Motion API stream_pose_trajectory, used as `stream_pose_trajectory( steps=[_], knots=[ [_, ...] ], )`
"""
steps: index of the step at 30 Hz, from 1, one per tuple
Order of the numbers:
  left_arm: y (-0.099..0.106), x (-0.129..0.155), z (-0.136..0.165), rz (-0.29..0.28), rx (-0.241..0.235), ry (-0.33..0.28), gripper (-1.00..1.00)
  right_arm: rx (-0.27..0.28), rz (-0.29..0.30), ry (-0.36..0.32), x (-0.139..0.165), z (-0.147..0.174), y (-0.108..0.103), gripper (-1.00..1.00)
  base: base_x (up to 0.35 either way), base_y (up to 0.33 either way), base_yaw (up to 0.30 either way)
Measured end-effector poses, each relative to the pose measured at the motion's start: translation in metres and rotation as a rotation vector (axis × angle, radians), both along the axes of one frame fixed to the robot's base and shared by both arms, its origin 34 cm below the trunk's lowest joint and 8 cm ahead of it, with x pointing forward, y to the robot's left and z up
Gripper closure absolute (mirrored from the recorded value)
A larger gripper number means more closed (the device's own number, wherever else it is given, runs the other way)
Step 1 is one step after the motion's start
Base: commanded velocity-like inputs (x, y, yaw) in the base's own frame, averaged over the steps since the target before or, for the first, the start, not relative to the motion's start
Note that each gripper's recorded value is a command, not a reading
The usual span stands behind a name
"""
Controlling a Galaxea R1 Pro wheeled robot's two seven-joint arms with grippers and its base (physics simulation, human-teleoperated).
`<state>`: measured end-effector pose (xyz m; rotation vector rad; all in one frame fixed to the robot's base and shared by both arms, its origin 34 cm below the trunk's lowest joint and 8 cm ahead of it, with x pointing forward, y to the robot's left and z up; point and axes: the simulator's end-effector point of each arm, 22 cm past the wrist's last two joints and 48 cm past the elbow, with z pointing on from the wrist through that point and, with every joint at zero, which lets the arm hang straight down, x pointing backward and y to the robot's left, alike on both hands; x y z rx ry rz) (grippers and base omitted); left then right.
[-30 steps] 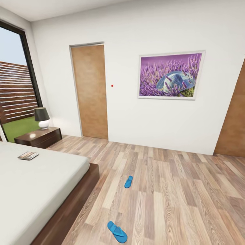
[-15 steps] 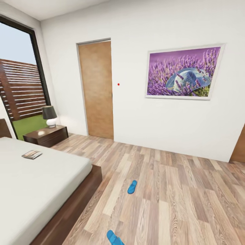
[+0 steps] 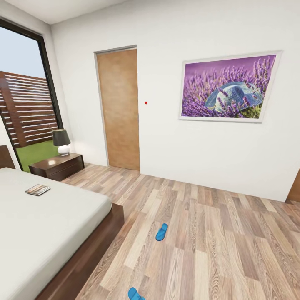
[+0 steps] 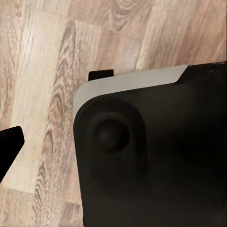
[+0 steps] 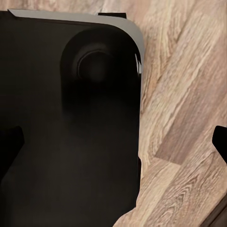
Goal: In the bedroom, move the book from the bed onto either nightstand, and place the two sandals side by side next to the bed.
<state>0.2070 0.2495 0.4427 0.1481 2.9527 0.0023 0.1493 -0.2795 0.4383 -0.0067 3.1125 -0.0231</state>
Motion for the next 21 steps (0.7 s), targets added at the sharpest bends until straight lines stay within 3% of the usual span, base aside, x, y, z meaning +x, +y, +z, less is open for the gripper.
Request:
stream_pose_trajectory(
  steps=[8,21],
  knots=[
    [-0.003,0.076,0.015,-0.002,-0.006,-0.14,-1.0,0.0,0.003,-0.051,0.014,0.001,0.0,-1.0,0.007,-0.005,0.002],
    [-0.01,0.141,0.032,-0.006,-0.013,-0.238,-1.0,0.001,0.006,-0.143,0.052,0.004,0.001,-1.0,0.001,-0.001,0.0]
  ],
)
